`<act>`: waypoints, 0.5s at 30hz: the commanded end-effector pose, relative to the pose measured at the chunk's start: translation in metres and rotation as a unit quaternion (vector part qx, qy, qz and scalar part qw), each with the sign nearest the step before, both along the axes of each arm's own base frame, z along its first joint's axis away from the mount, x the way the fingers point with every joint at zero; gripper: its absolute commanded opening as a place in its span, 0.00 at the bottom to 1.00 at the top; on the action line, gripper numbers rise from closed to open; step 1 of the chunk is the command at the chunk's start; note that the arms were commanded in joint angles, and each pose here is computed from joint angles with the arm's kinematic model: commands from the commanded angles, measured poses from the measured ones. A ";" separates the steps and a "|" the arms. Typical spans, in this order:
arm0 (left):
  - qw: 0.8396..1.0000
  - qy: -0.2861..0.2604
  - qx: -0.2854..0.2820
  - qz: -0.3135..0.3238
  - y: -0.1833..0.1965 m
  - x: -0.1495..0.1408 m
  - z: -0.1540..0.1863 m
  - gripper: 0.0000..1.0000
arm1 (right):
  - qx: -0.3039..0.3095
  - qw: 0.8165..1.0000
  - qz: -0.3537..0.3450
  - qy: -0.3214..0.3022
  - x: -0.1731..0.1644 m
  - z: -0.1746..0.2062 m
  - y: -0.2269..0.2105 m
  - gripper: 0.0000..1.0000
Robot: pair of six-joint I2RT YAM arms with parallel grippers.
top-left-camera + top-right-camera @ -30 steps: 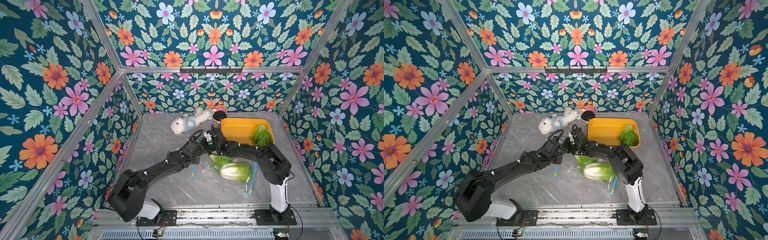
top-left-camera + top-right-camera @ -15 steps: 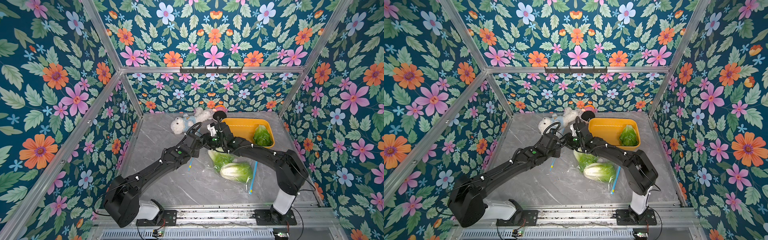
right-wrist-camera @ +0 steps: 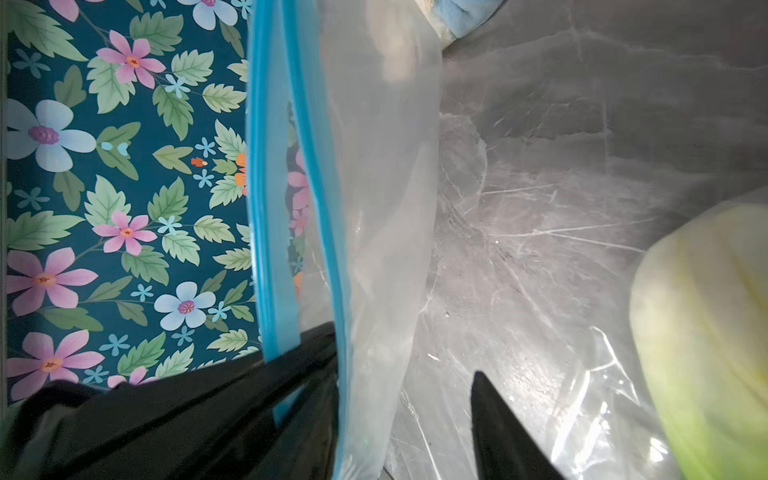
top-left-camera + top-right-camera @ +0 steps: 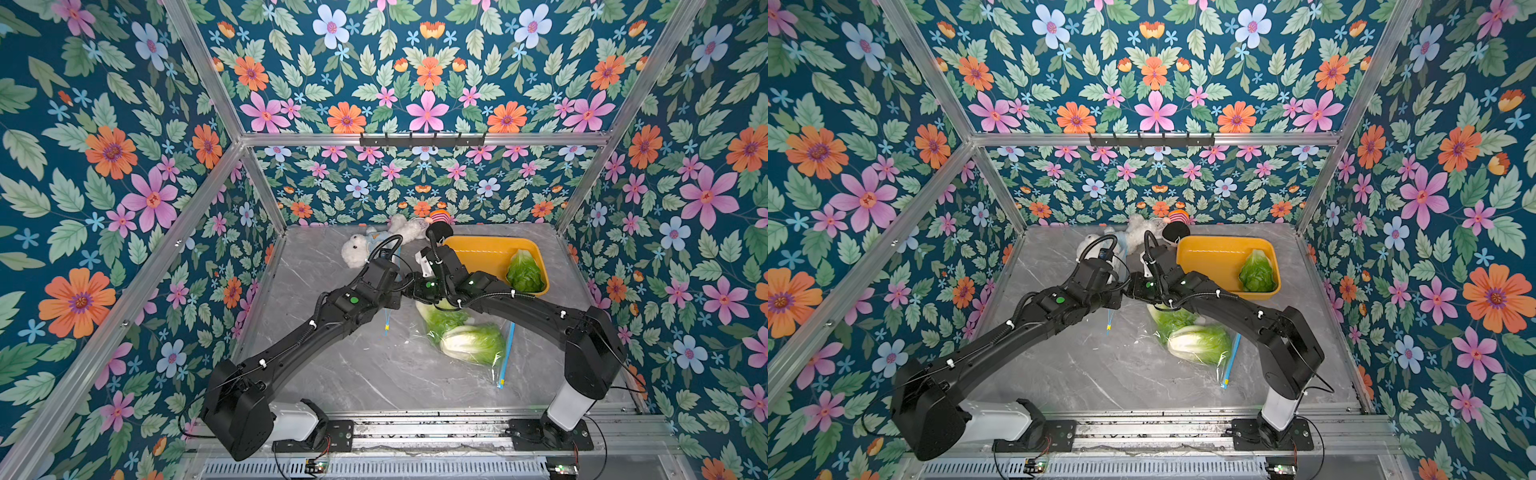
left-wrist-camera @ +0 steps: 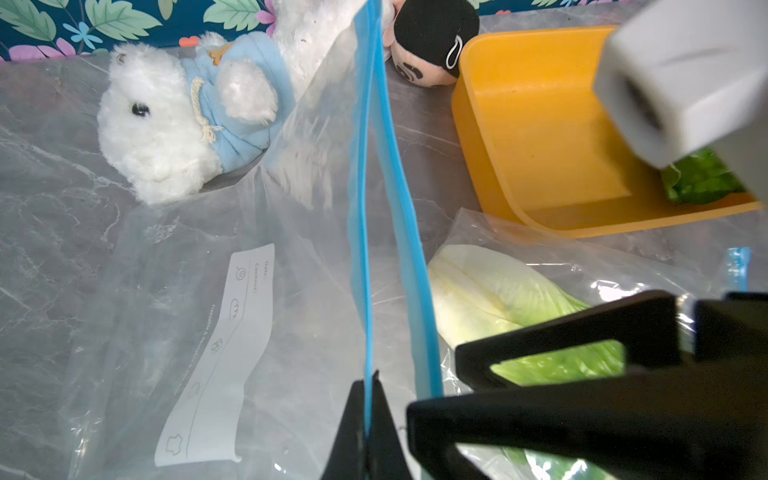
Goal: Put the chinese cabbages into a zipper bag and zip it
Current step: Open the zipper of the food storage bag at the center of the board.
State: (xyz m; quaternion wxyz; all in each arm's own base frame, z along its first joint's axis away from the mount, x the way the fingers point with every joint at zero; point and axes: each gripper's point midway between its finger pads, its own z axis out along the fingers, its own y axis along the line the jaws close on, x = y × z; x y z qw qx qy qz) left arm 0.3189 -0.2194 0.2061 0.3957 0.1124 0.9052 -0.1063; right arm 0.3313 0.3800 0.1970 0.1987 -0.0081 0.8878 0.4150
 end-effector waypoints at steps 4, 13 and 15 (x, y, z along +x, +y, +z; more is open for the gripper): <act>0.999 -0.013 -0.025 -0.019 -0.008 -0.001 0.024 0.00 | -0.023 1.000 0.002 -0.001 0.004 -0.011 -0.001 0.52; 1.000 -0.001 0.007 -0.028 -0.006 0.000 0.045 0.00 | -0.044 0.999 -0.009 -0.008 0.023 -0.019 0.002 0.49; 1.000 -0.010 0.027 -0.010 0.004 0.001 0.052 0.00 | -0.055 0.998 -0.022 -0.010 0.026 -0.022 -0.006 0.47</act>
